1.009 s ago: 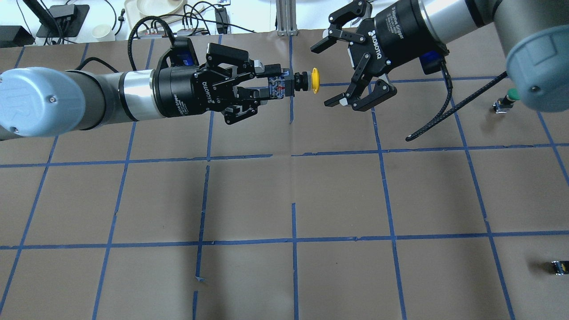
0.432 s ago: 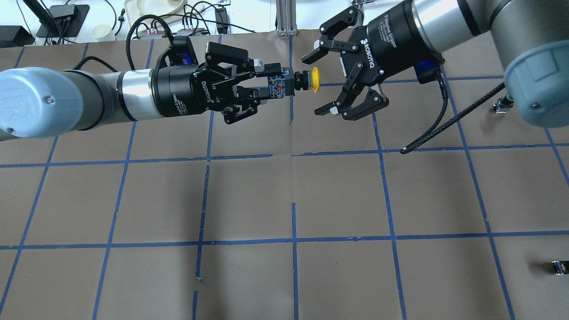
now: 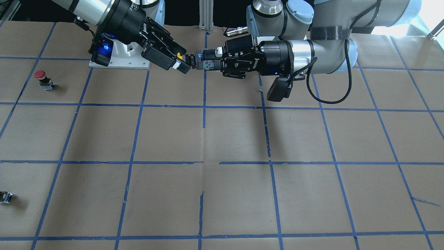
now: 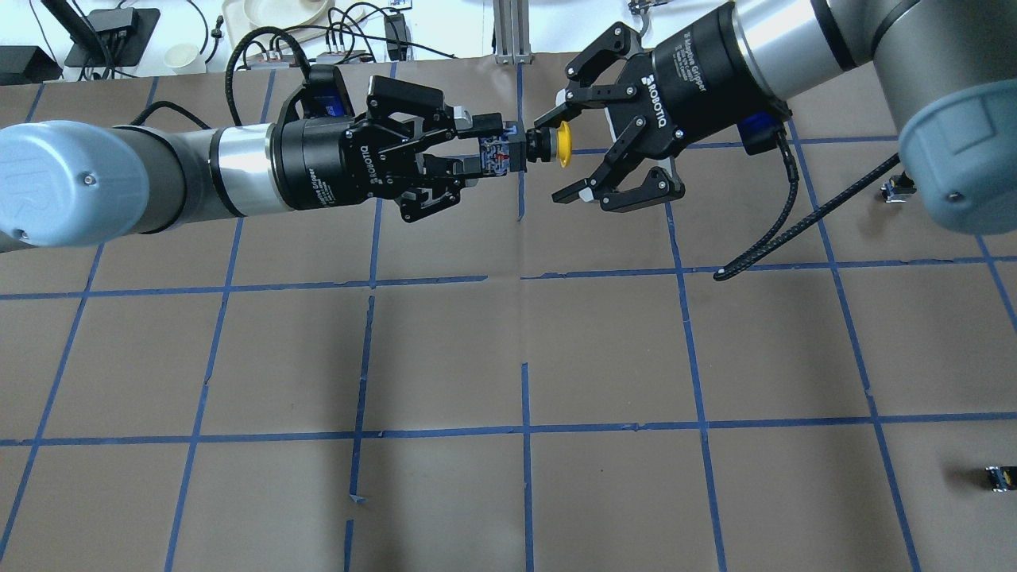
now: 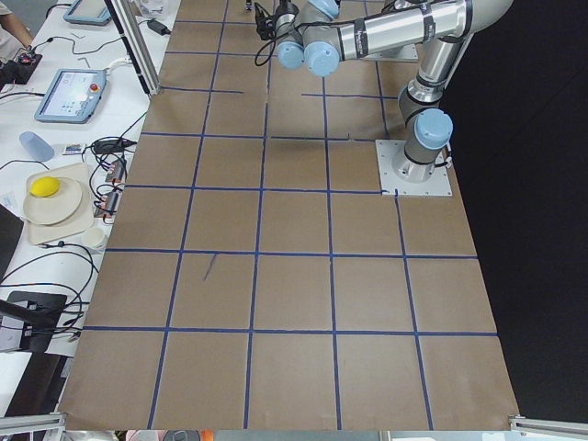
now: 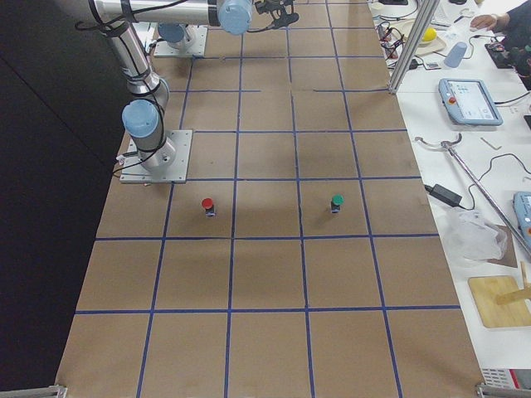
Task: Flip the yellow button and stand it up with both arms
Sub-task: 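Close the right gripper on the yellow cap held by the left gripper, then open the left gripper and pull it back from the yellow button, then carry the yellow button with the right gripper beside the green button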
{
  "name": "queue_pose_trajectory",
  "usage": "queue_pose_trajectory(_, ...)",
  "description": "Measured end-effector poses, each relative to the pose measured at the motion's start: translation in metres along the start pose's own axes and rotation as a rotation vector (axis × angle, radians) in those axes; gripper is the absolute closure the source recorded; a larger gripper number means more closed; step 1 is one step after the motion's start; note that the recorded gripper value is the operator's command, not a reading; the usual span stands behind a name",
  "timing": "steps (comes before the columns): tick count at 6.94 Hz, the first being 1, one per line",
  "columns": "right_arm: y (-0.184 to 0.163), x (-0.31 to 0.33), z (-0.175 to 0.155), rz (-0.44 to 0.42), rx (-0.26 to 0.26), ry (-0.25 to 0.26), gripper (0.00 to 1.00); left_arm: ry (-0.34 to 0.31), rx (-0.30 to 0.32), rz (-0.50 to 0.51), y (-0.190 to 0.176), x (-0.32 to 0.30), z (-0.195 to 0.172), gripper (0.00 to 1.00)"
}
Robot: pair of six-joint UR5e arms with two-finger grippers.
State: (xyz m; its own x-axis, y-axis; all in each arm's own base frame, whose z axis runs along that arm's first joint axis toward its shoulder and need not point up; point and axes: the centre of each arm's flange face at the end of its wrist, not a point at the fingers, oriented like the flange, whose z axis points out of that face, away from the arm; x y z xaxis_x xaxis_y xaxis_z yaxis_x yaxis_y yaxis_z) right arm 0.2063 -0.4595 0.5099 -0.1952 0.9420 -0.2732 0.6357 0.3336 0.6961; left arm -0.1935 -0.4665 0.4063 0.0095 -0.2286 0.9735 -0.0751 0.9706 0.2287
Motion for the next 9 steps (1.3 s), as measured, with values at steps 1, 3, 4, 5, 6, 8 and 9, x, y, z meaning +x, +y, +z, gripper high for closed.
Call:
queue_pose_trajectory(1, -0.001, 0.0, 0.0, 0.0, 0.0, 0.0, 0.84, 0.0, -0.001, 0.0, 0.0, 0.0, 0.0, 0.81)
queue_pose_trajectory(3, -0.001, 0.0, 0.001, 0.002, 0.0, 0.001, 0.84, -0.008, -0.006, 0.008, -0.001, -0.002, 0.0, 0.01)
queue_pose_trajectory(4, -0.002, -0.001, 0.0, 0.003, 0.0, 0.0, 0.85, -0.014, -0.011, 0.011, -0.001, -0.003, 0.0, 0.01)
queue_pose_trajectory(5, -0.002, -0.001, -0.001, 0.003, 0.0, -0.001, 0.85, -0.018, -0.015, 0.01, -0.002, -0.005, 0.0, 0.01)
queue_pose_trajectory(6, -0.004, -0.003, -0.002, 0.005, 0.002, -0.005, 0.85, -0.02, -0.016, 0.014, -0.003, -0.003, 0.0, 0.01)
queue_pose_trajectory(8, -0.03, -0.009, -0.018, -0.053, 0.059, -0.023, 0.85, -0.076, -0.04, 0.024, -0.007, -0.002, -0.013, 0.01)
queue_pose_trajectory(9, -0.058, -0.009, -0.036, -0.131, 0.13, -0.021, 0.87, -0.134, -0.059, 0.023, -0.012, -0.004, -0.029, 0.01)
